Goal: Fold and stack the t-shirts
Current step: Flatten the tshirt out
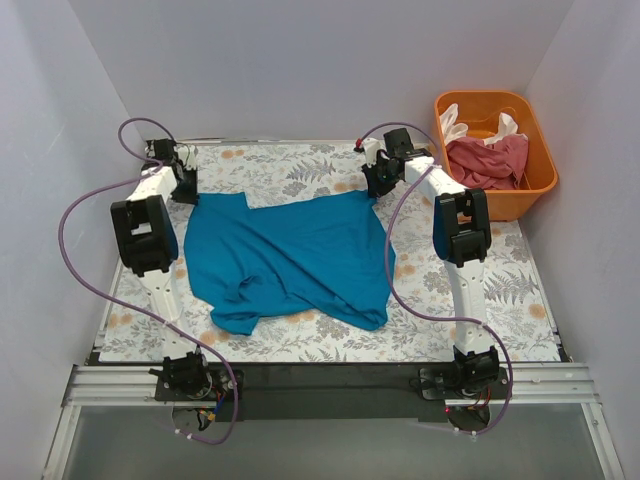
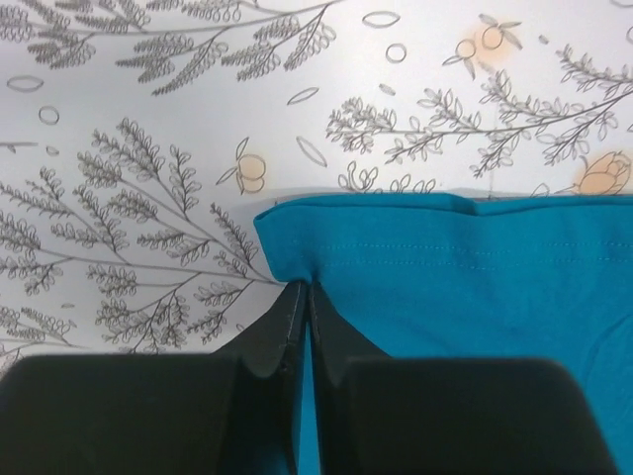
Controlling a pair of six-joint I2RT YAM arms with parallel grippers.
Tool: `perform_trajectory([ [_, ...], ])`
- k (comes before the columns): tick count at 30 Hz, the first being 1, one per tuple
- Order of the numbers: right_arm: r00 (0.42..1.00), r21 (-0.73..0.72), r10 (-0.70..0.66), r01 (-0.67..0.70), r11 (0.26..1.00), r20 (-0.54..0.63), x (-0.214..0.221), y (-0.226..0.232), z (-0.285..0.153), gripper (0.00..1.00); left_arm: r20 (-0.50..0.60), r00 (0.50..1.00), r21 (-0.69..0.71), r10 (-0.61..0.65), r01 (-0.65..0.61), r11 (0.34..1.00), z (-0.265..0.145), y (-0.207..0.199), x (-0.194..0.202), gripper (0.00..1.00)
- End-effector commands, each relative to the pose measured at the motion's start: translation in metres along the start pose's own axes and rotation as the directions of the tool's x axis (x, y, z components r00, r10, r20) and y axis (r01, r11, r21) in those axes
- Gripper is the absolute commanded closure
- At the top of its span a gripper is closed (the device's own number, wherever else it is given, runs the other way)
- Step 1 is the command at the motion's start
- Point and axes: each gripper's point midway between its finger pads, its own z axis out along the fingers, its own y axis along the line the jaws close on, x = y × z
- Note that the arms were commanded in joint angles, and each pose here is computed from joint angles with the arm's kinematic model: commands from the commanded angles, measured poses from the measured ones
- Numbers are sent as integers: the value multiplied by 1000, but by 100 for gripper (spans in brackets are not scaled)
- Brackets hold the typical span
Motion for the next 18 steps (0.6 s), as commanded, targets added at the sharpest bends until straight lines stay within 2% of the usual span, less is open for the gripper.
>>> perform_trajectory([
  [1, 998, -18, -28, 29, 999, 55, -26, 9, -27, 99, -78, 997, 56, 3, 1, 998, 22, -12, 23, 100],
  [5, 992, 18, -45, 44, 999, 120, -52, -2, -48, 99, 41, 999, 75, 27, -30, 997, 1, -14, -25, 100],
  [10, 974, 76, -73, 58, 995, 215, -84, -14, -98, 99, 232, 973, 97, 18, -41, 994, -63, -18, -86, 100],
  [14, 940, 158, -104, 55, 986, 326, -117, -30, -153, 99, 403, 914, 133, -41, -14, 991, -123, -14, -132, 100],
  [18, 876, 269, -159, 35, 962, 455, -154, -45, -225, 99, 549, 833, 148, -68, -17, 989, -183, -6, -174, 100],
])
